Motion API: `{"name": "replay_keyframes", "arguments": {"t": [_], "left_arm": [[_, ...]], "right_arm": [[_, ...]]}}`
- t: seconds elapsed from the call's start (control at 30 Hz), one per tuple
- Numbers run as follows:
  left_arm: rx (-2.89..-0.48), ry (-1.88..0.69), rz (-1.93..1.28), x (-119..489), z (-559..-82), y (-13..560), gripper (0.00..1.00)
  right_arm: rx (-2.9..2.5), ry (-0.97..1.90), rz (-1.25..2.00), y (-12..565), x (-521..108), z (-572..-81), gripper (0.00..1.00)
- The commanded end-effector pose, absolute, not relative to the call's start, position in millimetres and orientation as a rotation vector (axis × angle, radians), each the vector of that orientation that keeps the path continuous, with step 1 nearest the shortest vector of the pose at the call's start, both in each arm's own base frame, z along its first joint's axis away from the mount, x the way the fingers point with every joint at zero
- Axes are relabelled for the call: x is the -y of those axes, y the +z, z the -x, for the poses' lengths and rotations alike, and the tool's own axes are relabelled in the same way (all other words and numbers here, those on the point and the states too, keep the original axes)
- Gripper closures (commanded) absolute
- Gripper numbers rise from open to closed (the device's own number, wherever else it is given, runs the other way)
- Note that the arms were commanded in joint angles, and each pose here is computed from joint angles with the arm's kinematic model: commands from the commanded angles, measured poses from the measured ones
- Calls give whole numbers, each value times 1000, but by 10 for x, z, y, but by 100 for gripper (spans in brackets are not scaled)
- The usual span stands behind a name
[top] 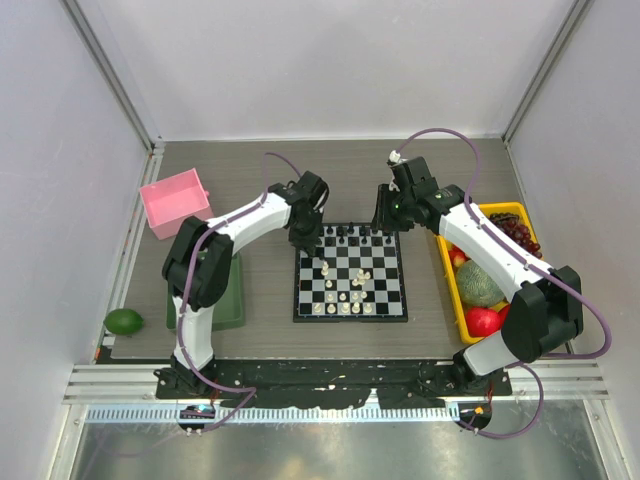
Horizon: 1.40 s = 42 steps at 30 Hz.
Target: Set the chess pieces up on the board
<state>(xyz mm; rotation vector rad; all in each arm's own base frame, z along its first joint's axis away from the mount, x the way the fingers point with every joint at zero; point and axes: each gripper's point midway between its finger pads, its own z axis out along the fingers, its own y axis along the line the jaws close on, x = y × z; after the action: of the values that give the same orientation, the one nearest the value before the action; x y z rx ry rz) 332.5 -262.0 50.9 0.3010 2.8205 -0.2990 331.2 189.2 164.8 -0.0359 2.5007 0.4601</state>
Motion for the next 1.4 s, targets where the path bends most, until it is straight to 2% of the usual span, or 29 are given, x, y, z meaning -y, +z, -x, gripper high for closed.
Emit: {"name": "replay_keyframes", "arguments": {"t": [0.0, 0.5, 1.23, 1.37], "left_arm": [[-2770, -263, -283, 2461, -3513, 662, 99], [-2721, -289, -246, 2353, -4104, 841, 100], [-2780, -371, -213, 2521, -4064, 553, 100], [-2793, -366, -209, 2528, -4058, 485, 97]], "right_arm": [[-2463, 468, 53, 1700, -1908, -3379, 65], [-2469, 452, 51, 1668, -1901, -3394, 65], [-2477, 440, 42, 1618, -1892, -3419, 65], [-2475, 431, 40, 1620, -1880, -3426, 65]]}}
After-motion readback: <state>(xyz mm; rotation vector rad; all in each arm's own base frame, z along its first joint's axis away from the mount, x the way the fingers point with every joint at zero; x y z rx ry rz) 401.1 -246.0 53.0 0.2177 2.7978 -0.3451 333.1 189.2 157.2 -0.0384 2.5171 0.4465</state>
